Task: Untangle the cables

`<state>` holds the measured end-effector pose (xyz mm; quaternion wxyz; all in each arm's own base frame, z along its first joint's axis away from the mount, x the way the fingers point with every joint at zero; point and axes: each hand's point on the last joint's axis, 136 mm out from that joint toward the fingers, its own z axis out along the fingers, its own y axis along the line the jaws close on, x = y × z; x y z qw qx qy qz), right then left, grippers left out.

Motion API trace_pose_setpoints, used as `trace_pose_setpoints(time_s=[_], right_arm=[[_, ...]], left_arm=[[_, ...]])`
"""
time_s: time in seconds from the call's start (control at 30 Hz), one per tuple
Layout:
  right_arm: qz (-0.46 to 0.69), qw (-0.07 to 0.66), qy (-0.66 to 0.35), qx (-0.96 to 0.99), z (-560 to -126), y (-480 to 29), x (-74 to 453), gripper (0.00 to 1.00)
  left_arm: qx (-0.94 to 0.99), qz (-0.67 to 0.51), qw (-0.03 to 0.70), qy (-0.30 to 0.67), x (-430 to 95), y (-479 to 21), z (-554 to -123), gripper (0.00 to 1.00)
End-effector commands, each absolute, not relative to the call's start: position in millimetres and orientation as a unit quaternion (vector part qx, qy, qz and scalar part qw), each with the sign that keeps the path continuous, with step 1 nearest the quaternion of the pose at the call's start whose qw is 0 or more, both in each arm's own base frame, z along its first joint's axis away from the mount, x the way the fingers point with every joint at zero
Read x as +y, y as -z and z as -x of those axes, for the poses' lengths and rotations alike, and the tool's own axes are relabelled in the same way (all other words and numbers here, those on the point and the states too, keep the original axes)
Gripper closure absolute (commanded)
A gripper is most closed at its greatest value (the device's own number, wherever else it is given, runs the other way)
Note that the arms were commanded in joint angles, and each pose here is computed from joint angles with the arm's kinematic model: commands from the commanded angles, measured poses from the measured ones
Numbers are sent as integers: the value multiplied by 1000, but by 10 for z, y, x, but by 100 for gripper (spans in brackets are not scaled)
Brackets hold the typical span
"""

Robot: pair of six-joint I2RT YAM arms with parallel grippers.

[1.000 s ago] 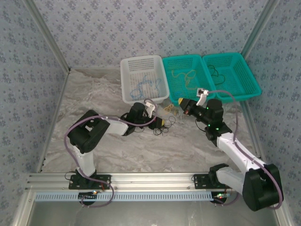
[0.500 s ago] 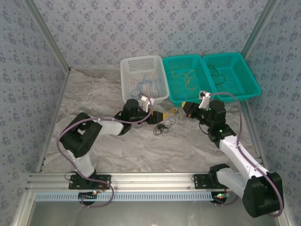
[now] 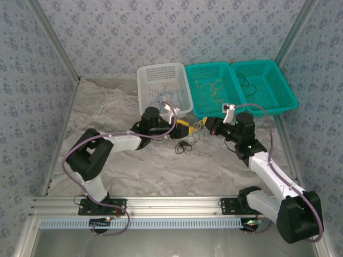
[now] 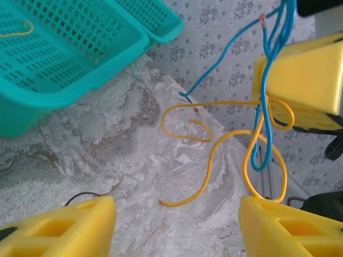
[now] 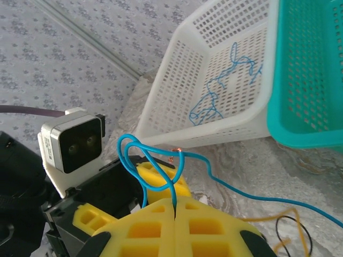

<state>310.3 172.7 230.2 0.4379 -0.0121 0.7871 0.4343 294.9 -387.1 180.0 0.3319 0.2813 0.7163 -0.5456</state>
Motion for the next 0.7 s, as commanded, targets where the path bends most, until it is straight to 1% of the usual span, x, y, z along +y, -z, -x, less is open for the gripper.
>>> trace_pose_setpoints(time_s=[0.0, 0.17, 0.27, 0.47, 0.6, 0.67], right_arm=[[41, 441, -456, 772, -3085, -2535, 1832, 100], [36, 439, -463, 769, -3088, -2575, 1847, 100], [37, 438, -463, 769, -3085, -2571, 1859, 100], [37, 436, -462, 772, -3084, -2545, 1875, 100], [31, 439, -455, 775, -3098, -2521, 1855, 100], [24, 439, -450, 778, -3113, -2498, 1838, 100]], left_arm=[[686, -348, 350, 535, -3960, -1984, -2860, 39], [677, -366, 342, 539, -3981, -2006, -2806, 47], [673, -368, 340, 544, -3989, -2035, -2796, 47], [659, -371, 336, 561, -4030, -2159, -2780, 34], [650, -375, 332, 572, -4039, -2219, -2735, 30], [648, -373, 332, 575, -4032, -2222, -2728, 30]])
